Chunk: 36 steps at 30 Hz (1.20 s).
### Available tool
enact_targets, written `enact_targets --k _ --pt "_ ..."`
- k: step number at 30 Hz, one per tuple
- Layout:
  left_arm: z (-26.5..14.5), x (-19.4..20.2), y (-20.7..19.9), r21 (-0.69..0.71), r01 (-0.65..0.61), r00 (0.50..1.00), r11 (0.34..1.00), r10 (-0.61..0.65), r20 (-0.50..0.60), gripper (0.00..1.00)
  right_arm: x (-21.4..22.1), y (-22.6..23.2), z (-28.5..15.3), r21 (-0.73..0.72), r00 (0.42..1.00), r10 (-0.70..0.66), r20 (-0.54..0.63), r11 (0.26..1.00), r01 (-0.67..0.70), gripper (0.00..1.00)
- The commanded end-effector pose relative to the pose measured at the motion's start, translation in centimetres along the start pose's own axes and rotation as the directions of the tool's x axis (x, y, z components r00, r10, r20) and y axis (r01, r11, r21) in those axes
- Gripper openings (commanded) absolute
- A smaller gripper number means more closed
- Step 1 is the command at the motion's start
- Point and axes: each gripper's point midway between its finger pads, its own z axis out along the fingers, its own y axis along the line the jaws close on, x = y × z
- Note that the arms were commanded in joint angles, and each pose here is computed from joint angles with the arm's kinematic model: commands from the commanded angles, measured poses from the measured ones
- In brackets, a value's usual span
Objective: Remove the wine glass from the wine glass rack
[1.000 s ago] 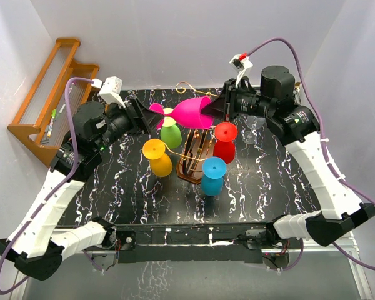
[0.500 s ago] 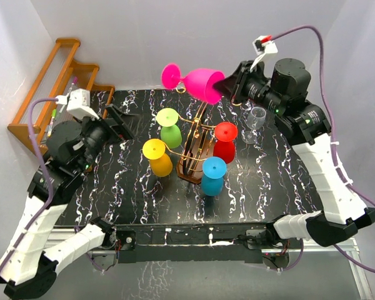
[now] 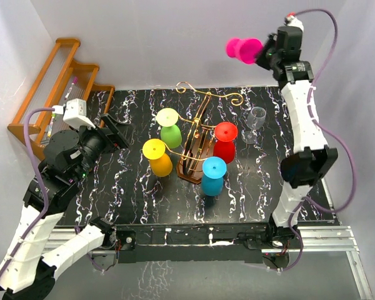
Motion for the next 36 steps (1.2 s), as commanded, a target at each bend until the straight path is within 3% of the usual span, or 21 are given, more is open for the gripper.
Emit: enact_targets --k 1,8,14,20,28,33,36 --pt "-0.3 1.2 1.1 -0.038 -0.021 0.999 0.999 0.02 -0.037 0.82 0.3 -11.7 1.3 0.233 0.977 0.202 -0.074 0.956 -0.18 0.07" --pt "0.5 2.9 1.7 -0.055 -0.032 0.996 0.998 0.027 -0.086 0.79 5.9 -22.8 -1.1 0.546 0.926 0.332 -0.181 0.817 -0.187 0.07" --pt "1.2 4.0 2.0 -0.061 -0.051 0.992 0.997 0.044 -0.119 0.79 10.0 -26.0 -5.1 0.636 0.895 0.35 -0.275 0.765 -0.104 0.07" --pt "1.6 4.5 2.0 -0.06 -0.062 0.989 0.996 0.053 -0.141 0.79 12.2 -26.6 -7.3 0.636 0.881 0.307 -0.361 0.772 -0.008 0.09" --pt "1.5 5.1 2.3 -0.063 -0.05 0.988 0.997 0.04 -0.148 0.79 15.9 -26.7 -7.8 0.603 0.829 0.322 -0.457 0.797 0.023 0.24" --pt "1.4 4.9 2.3 -0.066 -0.047 0.989 0.997 0.038 -0.143 0.79 15.9 -25.4 -7.7 0.546 0.821 0.317 -0.476 0.837 -0.006 0.3" --pt "1.5 5.1 2.4 -0.067 -0.042 0.989 0.997 0.032 -0.144 0.79 14.0 -23.4 -8.3 0.484 0.849 0.284 -0.445 0.874 -0.039 0.31"
